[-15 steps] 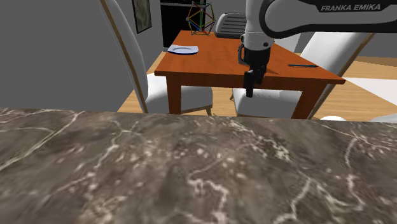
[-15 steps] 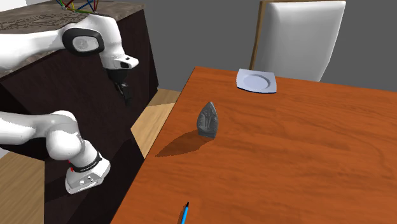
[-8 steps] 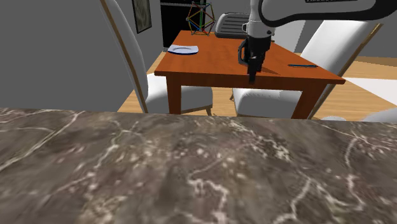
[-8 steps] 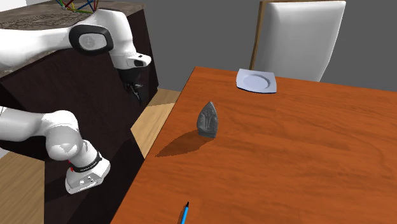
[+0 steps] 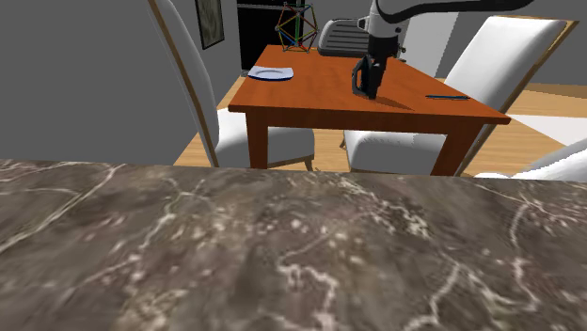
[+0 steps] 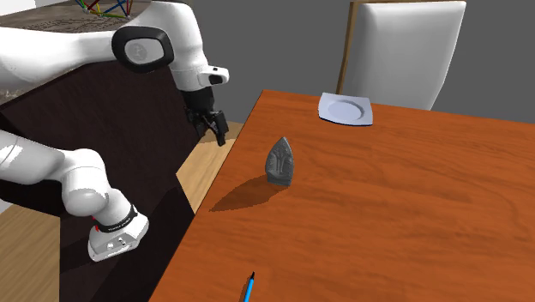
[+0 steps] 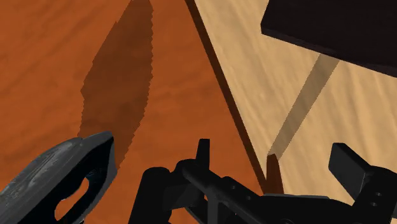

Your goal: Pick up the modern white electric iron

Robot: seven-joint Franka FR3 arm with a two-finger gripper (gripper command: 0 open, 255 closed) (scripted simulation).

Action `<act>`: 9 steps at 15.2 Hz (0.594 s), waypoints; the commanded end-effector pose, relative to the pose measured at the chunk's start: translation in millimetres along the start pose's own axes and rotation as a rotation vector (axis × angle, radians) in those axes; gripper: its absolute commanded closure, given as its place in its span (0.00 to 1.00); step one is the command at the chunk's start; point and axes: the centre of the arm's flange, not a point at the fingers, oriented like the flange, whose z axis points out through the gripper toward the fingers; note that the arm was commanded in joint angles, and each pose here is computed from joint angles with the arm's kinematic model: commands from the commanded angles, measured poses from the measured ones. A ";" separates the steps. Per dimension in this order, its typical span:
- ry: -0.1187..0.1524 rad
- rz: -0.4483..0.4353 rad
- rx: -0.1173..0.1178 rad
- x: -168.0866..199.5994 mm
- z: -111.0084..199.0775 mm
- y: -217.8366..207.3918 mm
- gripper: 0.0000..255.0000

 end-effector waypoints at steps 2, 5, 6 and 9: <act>0.021 -0.049 -0.015 8.2 -6.1 34.4 0.00; 0.041 -0.096 -0.028 18.8 -13.6 68.7 0.00; 0.048 -0.112 -0.033 22.6 -16.3 80.1 0.00; 0.069 -0.159 -0.047 35.1 -24.7 113.6 0.00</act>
